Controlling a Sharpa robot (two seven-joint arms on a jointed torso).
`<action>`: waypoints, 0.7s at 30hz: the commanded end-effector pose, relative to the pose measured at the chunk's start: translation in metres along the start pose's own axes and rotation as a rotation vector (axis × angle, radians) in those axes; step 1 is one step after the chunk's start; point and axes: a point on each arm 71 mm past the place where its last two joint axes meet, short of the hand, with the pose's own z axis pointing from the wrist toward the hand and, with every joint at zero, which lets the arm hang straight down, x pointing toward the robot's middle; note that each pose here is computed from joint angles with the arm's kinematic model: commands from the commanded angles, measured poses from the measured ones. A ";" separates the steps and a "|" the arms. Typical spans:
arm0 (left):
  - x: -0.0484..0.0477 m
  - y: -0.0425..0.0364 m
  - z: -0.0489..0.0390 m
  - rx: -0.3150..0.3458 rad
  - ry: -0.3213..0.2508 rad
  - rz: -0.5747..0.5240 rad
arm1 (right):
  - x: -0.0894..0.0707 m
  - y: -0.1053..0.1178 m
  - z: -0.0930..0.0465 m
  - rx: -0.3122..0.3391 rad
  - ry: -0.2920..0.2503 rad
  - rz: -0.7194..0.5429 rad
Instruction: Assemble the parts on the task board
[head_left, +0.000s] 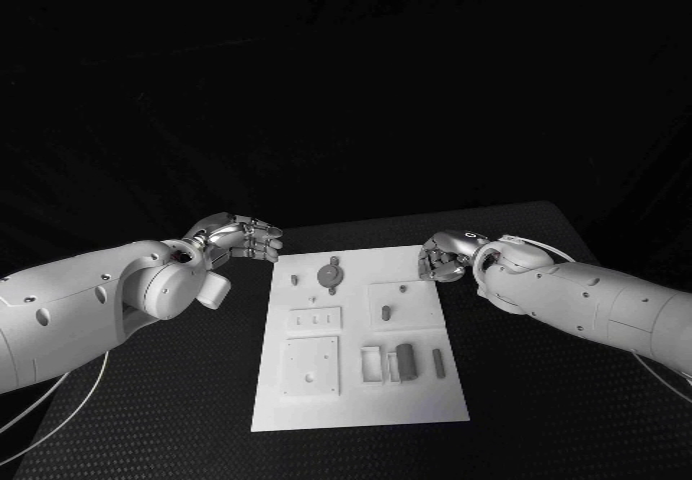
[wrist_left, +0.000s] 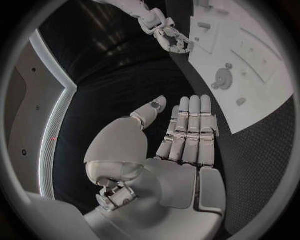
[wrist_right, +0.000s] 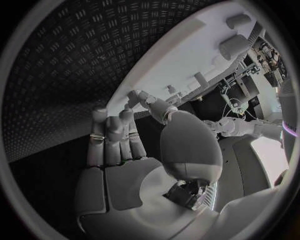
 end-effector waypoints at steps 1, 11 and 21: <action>0.0020 -0.0016 0.0003 0.015 0.018 -0.001 | 0.004 0.000 0.000 0.003 0.020 -0.012; 0.0020 -0.0014 0.0002 0.012 0.020 -0.001 | 0.007 0.002 0.003 0.010 0.020 -0.016; 0.0021 -0.0014 0.0002 0.012 0.022 -0.001 | 0.010 0.003 0.004 0.013 0.018 -0.016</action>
